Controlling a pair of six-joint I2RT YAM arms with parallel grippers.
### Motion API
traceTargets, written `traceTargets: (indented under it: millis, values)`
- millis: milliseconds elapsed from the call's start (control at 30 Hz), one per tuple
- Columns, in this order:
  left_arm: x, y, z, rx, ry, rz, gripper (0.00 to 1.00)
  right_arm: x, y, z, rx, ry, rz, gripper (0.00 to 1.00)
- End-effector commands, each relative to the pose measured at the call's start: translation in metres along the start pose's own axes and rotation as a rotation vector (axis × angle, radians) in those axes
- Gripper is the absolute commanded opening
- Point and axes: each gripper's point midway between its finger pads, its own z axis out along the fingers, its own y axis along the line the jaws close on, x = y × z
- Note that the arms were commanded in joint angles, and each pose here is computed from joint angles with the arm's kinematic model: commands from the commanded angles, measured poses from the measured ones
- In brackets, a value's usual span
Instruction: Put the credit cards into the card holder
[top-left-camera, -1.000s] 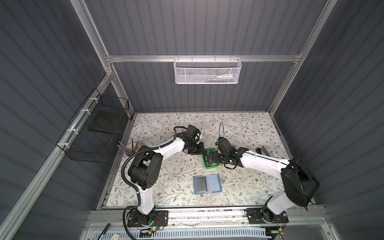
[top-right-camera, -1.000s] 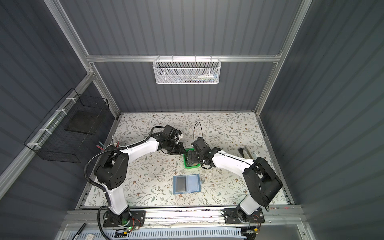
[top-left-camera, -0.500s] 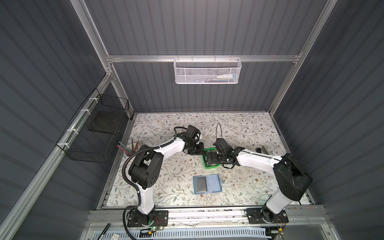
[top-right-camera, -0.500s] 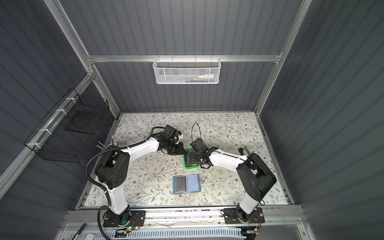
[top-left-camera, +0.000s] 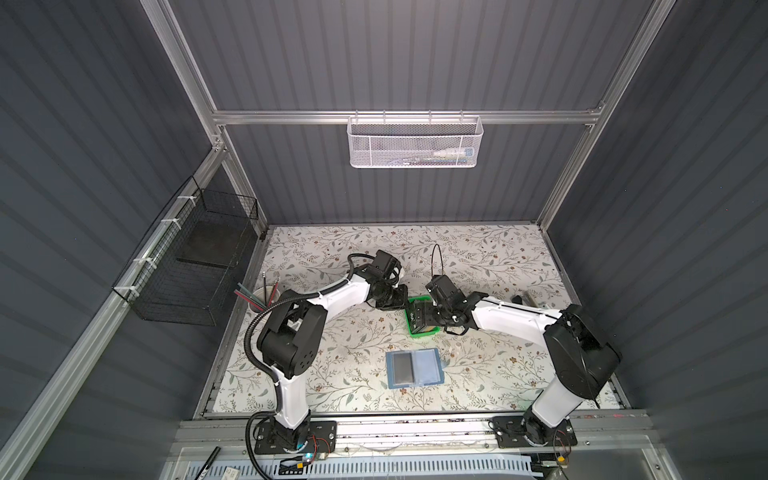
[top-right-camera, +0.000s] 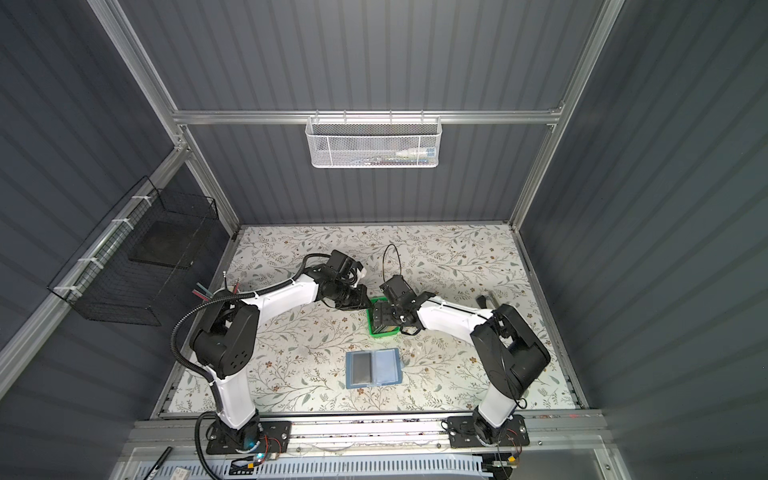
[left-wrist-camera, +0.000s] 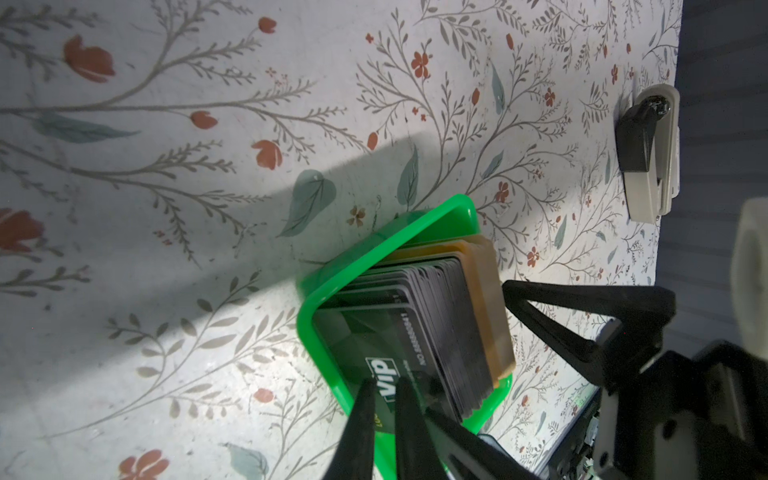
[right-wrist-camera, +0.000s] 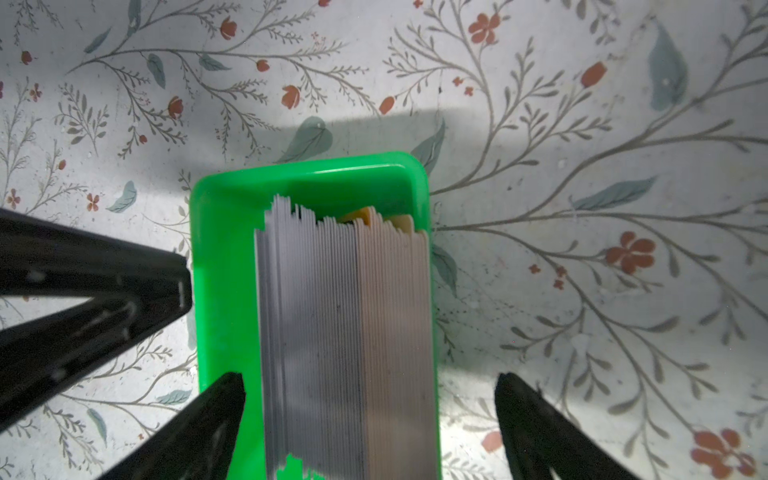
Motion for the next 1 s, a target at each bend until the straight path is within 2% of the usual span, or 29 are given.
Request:
traceTargets:
  millis: [0,633,967]
  values:
    - [0.004,-0.002,0.007,0.014,0.025,-0.005,0.13,-0.002,-0.001,0.003,0.005,0.005,0.002,0.96]
    - [0.015,0.005,0.023,-0.013,0.083,-0.024,0.12,0.008,-0.005,0.012,0.009,0.036,0.015,0.96]
    - [0.017,0.005,0.026,-0.016,0.097,-0.022,0.07,-0.001,-0.012,0.008,0.024,0.014,0.040,0.95]
